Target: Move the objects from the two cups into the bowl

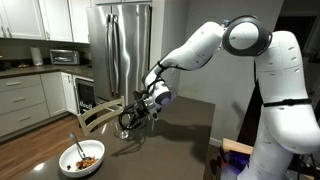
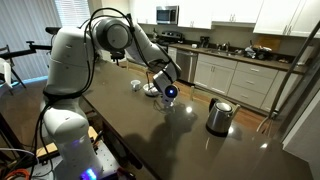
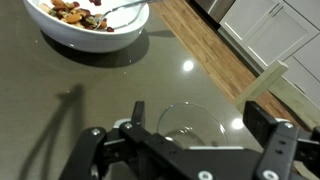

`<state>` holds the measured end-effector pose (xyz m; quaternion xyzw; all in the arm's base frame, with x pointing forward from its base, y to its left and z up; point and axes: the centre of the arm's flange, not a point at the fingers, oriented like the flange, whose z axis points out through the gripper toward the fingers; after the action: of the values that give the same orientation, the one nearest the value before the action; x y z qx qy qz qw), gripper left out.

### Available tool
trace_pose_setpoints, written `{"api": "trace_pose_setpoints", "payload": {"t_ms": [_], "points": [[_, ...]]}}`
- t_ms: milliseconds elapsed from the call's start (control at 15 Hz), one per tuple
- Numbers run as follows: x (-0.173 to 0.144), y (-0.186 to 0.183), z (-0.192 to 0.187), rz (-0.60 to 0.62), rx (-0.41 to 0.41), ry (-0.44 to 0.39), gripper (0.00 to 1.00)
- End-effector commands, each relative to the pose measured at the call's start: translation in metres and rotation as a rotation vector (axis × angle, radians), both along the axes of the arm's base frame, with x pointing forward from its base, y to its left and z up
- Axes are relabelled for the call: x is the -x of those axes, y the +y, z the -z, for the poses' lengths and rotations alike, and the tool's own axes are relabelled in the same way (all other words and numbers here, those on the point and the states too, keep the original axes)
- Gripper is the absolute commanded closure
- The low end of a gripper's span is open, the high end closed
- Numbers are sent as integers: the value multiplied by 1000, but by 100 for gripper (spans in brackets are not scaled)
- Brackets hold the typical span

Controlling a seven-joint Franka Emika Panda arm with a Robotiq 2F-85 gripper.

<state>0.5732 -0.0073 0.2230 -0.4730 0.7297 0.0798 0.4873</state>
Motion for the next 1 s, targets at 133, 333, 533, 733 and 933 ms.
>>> {"api": "trace_pose_setpoints", "payload": {"t_ms": [133, 333, 533, 733, 933], "points": [[22, 28, -46, -57, 115, 20, 0], [30, 49, -61, -129, 195, -26, 0], [35, 72, -80, -214, 274, -97, 0], [40, 93, -95, -330, 344, -192, 0], [43, 111, -104, -436, 401, -276, 0]]}}
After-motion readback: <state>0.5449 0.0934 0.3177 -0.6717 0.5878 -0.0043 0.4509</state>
